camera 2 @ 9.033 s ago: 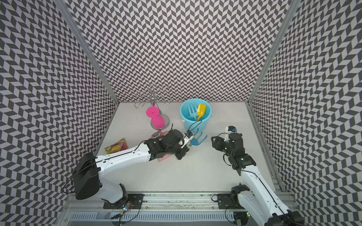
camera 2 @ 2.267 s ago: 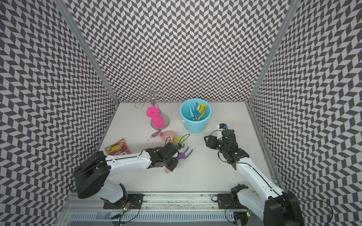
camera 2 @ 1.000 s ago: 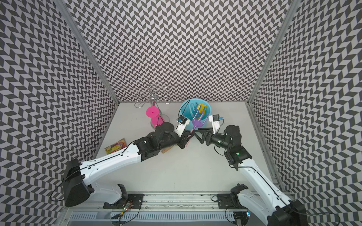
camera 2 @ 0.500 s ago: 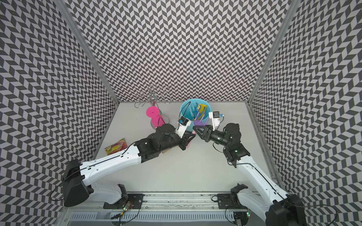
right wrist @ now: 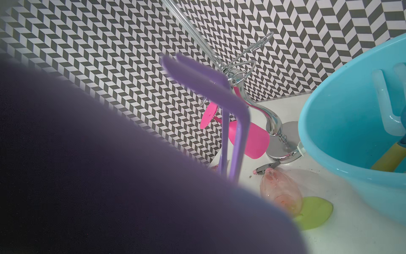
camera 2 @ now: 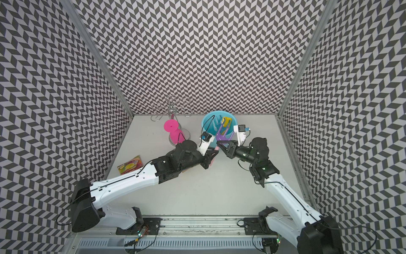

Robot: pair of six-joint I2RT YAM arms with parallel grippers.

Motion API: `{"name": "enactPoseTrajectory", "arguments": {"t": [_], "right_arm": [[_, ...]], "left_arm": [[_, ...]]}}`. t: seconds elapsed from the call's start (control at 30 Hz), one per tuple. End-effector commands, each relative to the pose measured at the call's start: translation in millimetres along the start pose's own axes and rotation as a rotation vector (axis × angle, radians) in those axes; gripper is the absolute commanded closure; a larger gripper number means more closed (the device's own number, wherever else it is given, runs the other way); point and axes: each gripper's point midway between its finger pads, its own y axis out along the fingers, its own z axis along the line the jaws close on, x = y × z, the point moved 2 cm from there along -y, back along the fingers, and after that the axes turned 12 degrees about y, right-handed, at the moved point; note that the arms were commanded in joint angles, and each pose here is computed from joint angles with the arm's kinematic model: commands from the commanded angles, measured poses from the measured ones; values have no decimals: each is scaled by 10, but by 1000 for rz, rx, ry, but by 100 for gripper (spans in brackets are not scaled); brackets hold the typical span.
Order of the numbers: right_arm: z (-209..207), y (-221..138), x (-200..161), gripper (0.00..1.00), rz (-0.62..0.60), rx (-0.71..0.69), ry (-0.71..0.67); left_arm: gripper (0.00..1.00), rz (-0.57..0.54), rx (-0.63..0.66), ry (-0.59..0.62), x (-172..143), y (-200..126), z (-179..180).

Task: Organize the gardening tools
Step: Place the gardening tool in the container.

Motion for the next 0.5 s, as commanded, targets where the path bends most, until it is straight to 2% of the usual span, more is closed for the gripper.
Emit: {"name": "enactPoseTrajectory", "arguments": {"t": [0.0,0.2,0.47], "right_arm": [[5,41,108,100,-36,-19,-27],[-27,98,209,100,-57,-48,-38],[-22,198,569,100,-149,-124,-85]], "left_arm": [[61,-66,5,11,188,-70,-26],[31,-69,80,4,198,-176,121],[29,-39,174,-48,35,-429,432]]}}
